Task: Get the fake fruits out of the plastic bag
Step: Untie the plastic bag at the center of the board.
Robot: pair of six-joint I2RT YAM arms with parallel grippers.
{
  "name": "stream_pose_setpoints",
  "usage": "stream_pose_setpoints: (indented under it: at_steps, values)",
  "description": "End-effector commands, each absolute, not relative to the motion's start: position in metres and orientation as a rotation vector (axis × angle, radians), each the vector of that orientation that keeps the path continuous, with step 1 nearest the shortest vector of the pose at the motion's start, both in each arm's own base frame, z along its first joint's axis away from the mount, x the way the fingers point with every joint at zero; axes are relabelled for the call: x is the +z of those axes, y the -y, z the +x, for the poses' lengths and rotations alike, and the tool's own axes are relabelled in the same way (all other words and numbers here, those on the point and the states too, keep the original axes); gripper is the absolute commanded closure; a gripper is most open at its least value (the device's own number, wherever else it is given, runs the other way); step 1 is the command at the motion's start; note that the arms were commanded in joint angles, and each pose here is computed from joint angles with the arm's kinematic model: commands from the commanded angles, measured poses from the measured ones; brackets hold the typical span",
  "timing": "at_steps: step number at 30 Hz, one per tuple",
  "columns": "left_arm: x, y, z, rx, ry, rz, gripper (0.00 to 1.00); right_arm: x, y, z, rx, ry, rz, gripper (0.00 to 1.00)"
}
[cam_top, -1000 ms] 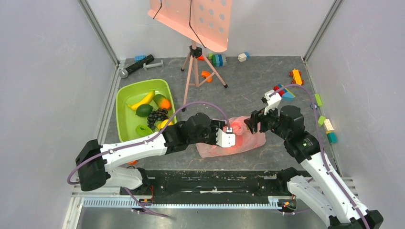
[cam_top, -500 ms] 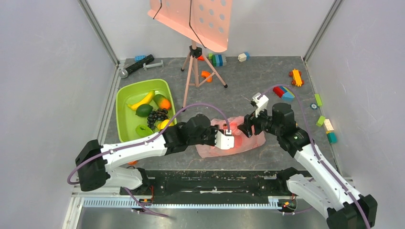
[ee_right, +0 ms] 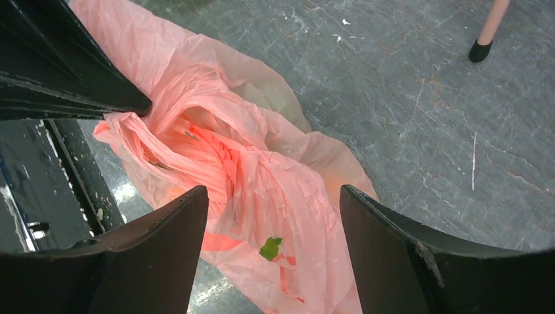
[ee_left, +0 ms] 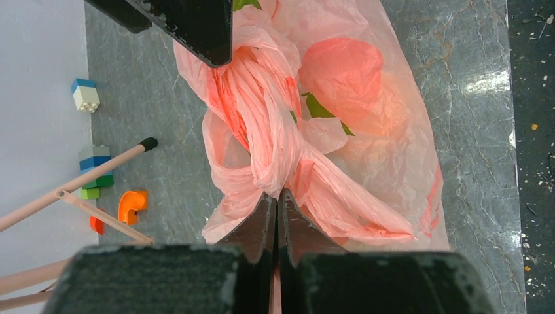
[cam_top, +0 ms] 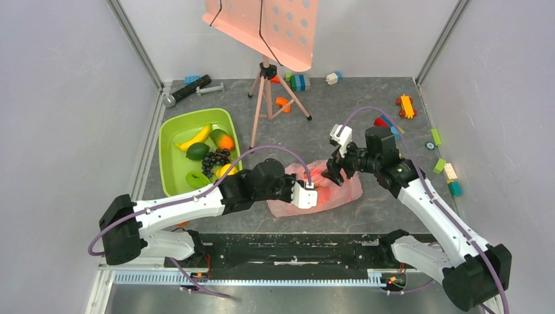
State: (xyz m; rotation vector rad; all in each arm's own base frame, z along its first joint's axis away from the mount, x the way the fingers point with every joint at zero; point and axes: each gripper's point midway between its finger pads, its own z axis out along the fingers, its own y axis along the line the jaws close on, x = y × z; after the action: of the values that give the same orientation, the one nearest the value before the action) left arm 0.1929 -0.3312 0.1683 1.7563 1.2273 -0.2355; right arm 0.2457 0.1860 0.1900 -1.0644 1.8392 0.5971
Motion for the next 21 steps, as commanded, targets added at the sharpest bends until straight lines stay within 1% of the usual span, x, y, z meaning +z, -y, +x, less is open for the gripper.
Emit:
stream_pose_setpoints:
  at_steps: [1, 9, 10, 12, 14, 15, 17, 21]
  values:
    - [0.185, 0.338, 0.193, -0.235, -1.138, 1.740, 0.98, 0.200, -0.192, 0.246, 0.600, -1.761, -1.200, 0.24]
    - [0.187, 0.336, 0.193, -0.226, -1.130, 1.745, 0.98, 0.183, -0.204, 0.246, 0.697, -1.781, -1.290, 0.33]
    - [0.187, 0.336, 0.193, -0.224, -1.132, 1.745, 0.98, 0.181, -0.204, 0.246, 0.703, -1.788, -1.293, 0.37]
    - [0.188, 0.335, 0.194, -0.218, -1.136, 1.738, 0.98, 0.179, -0.204, 0.247, 0.707, -1.805, -1.293, 0.52]
    - [0.190, 0.333, 0.197, -0.206, -1.150, 1.723, 0.98, 0.179, -0.203, 0.249, 0.693, -1.813, -1.281, 0.71]
    - [0.190, 0.332, 0.199, -0.195, -1.165, 1.708, 0.98, 0.181, -0.202, 0.249, 0.686, -1.815, -1.271, 0.79]
    - [0.191, 0.330, 0.202, -0.183, -1.191, 1.679, 0.98, 0.186, -0.200, 0.256, 0.658, -1.836, -1.207, 0.88]
    - [0.202, 0.321, 0.211, -0.160, -1.262, 1.545, 0.98, 0.197, -0.191, 0.273, 0.576, -1.883, -1.010, 1.00]
